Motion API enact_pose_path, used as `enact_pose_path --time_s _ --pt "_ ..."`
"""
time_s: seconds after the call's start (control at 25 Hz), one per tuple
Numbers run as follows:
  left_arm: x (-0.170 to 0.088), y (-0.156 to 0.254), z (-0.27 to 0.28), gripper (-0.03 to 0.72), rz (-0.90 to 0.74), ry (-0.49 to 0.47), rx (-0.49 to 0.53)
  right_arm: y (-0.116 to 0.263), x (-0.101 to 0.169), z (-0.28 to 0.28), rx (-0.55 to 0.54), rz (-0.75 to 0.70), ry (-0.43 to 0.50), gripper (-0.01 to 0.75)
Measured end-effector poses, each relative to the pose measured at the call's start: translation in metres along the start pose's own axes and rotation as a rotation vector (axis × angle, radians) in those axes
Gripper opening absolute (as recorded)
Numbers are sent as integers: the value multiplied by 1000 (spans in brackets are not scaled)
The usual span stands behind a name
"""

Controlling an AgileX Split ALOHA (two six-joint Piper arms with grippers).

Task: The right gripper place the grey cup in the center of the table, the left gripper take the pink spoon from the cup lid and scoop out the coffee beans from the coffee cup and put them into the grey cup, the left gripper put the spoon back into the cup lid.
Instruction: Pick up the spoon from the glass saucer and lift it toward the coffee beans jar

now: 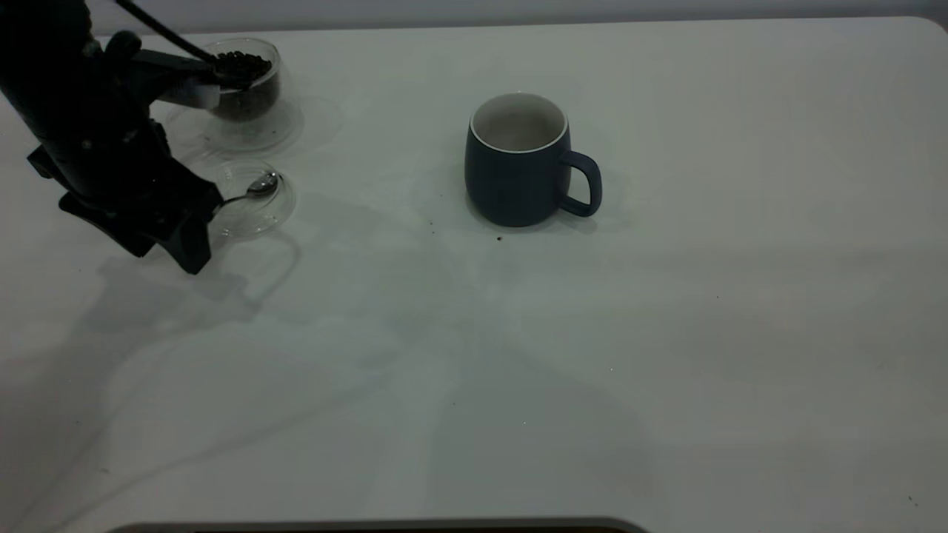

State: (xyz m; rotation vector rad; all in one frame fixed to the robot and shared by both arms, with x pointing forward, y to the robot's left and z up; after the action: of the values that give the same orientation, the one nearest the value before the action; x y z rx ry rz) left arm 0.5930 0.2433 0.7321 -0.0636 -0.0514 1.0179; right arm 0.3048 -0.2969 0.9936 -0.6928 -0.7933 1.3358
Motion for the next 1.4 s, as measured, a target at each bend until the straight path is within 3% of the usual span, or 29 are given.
enact_pose_path --time_s 0.36,0.64,1.08,1.4 --pt "34 13 1 573 -11 -51 11 0 0 0 0 0 0 590" --pt "59 -3 13 573 -16 -99 -27 0 0 0 0 0 0 590" --pt "43 4 16 573 -30 -51 67 0 0 0 -1 0 0 590" --pt "32 2 15 573 187 29 44 0 0 0 -1 0 0 590"
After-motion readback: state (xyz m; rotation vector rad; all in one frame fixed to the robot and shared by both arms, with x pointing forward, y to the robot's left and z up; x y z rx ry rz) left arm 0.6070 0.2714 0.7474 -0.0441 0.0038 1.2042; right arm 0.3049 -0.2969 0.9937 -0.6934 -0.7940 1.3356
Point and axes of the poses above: a point on each arm's last joint axis where the gripper is mounted, z pointing back along that axis away from the gripper, x along the wrist's bending axis when the last joint is at zero, y = z × x, the point moved 8 cm from there along -z, pointing out along that axis toward the gripper, and after that the axes turned 10 degrees about -z, right-handed, at the moved point
